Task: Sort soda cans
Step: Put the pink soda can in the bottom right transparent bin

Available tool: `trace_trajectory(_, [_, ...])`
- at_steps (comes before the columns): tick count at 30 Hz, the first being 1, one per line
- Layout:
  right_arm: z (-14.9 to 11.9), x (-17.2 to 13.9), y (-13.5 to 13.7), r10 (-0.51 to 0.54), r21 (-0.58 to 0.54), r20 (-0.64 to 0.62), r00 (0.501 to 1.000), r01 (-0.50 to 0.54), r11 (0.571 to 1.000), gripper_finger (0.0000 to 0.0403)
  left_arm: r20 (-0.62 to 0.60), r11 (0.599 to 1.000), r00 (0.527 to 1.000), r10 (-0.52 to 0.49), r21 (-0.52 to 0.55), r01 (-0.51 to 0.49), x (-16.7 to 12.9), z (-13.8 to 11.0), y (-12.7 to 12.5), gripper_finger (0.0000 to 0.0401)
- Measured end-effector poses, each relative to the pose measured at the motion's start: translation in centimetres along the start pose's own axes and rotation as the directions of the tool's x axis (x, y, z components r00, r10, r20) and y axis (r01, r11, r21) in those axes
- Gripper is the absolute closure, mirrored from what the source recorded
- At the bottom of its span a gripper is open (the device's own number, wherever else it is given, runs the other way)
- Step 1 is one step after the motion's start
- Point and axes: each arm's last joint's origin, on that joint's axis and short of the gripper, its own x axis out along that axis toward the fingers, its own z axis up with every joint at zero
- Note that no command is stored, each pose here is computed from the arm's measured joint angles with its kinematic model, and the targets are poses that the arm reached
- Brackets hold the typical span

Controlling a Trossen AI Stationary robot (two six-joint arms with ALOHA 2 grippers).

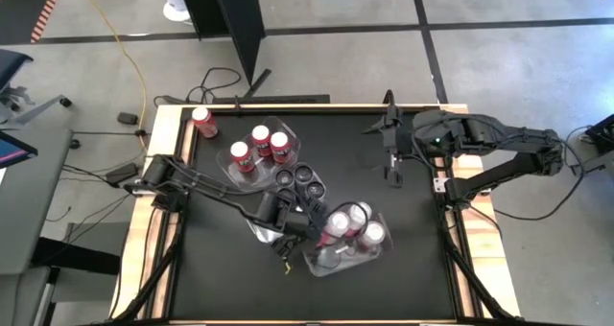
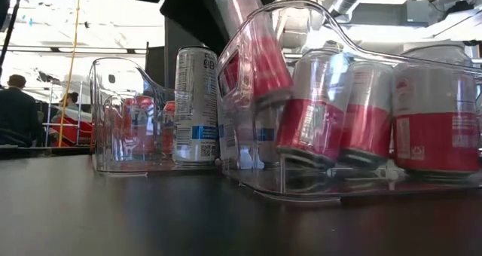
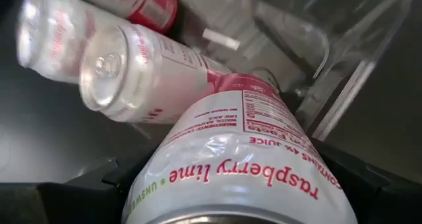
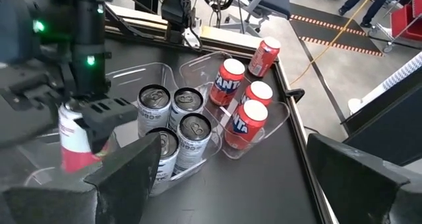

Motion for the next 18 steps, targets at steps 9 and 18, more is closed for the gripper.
trace_trajectory(9, [-0.01,0.02,0.00,0.000,0.000,-0.001,1.000,0.000,1.000,0.0006,-0.034,0.999,0.999,-0.011,-0.038,0.010,0.96,-0.48,0.32,0.0098])
trace_trajectory(18, [-0.01,0.02,-0.01,0.000,0.008,-0.001,1.000,0.000,1.000,0.0006,-0.032,0.999,0.999,-0.015,-0.052,0.013,0.96,-0.48,0.31,0.0098])
